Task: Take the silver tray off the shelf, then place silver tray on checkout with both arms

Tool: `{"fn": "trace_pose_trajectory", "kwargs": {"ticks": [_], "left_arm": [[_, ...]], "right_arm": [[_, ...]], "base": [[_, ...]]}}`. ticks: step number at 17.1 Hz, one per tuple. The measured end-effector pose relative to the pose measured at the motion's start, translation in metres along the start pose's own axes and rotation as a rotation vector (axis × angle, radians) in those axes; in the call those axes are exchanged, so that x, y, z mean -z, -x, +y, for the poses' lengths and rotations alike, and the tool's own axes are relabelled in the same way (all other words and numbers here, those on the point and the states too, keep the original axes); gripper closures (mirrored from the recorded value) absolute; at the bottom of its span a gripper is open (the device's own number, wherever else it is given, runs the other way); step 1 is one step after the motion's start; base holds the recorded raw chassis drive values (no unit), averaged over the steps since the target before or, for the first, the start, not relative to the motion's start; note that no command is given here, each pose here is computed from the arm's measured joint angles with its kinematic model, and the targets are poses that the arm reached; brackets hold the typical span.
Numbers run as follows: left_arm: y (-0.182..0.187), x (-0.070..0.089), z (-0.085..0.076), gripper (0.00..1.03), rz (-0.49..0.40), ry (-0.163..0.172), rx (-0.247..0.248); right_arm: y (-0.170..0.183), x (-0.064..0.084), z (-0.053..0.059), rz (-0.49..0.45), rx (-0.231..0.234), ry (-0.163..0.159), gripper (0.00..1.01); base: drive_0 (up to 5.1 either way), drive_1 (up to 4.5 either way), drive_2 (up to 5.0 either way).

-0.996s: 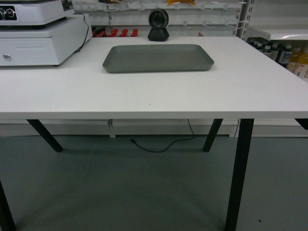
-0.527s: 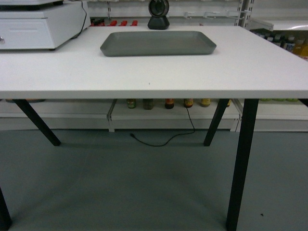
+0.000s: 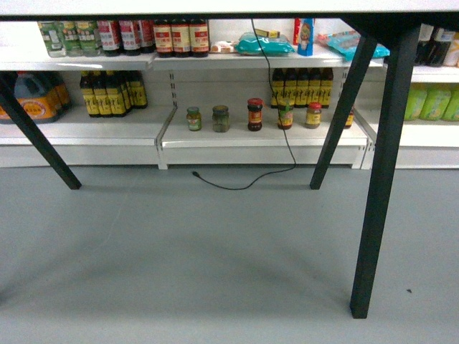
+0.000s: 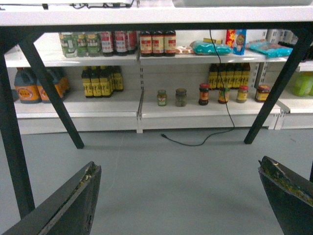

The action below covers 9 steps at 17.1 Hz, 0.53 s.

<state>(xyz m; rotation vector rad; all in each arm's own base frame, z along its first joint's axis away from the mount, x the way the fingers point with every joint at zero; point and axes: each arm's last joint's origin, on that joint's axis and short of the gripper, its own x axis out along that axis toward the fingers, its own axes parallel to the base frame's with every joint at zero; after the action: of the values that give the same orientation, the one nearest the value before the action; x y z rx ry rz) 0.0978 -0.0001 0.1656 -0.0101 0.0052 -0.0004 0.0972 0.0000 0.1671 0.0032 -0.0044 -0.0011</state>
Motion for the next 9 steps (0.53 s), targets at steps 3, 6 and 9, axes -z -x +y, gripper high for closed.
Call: {"fn": "trace_pose_trajectory", "kwargs": {"ticks": [3,6,9], "left_arm": [[0.0,0.0001,0.0,0.05,0.001,0.0,0.0],[0.0,0.0003,0.0,0.05,0.003,-0.002,0.0],[0.0,0.0003,0.0,0.05,0.003,-0.002,0.0]], "right_arm": [[0.0,0.0,0.0,0.0,-0.001,0.0,0.03],[0.0,0.0002,0.0,0.002,-0.001,0.0,0.03],[0.0,0.0002,0.0,0.002,-0.002,0.0,0.03]], "base": [[0.0,0.0,0.0],[0.0,0.0,0.0],[0.0,0.0,0.0]]}}
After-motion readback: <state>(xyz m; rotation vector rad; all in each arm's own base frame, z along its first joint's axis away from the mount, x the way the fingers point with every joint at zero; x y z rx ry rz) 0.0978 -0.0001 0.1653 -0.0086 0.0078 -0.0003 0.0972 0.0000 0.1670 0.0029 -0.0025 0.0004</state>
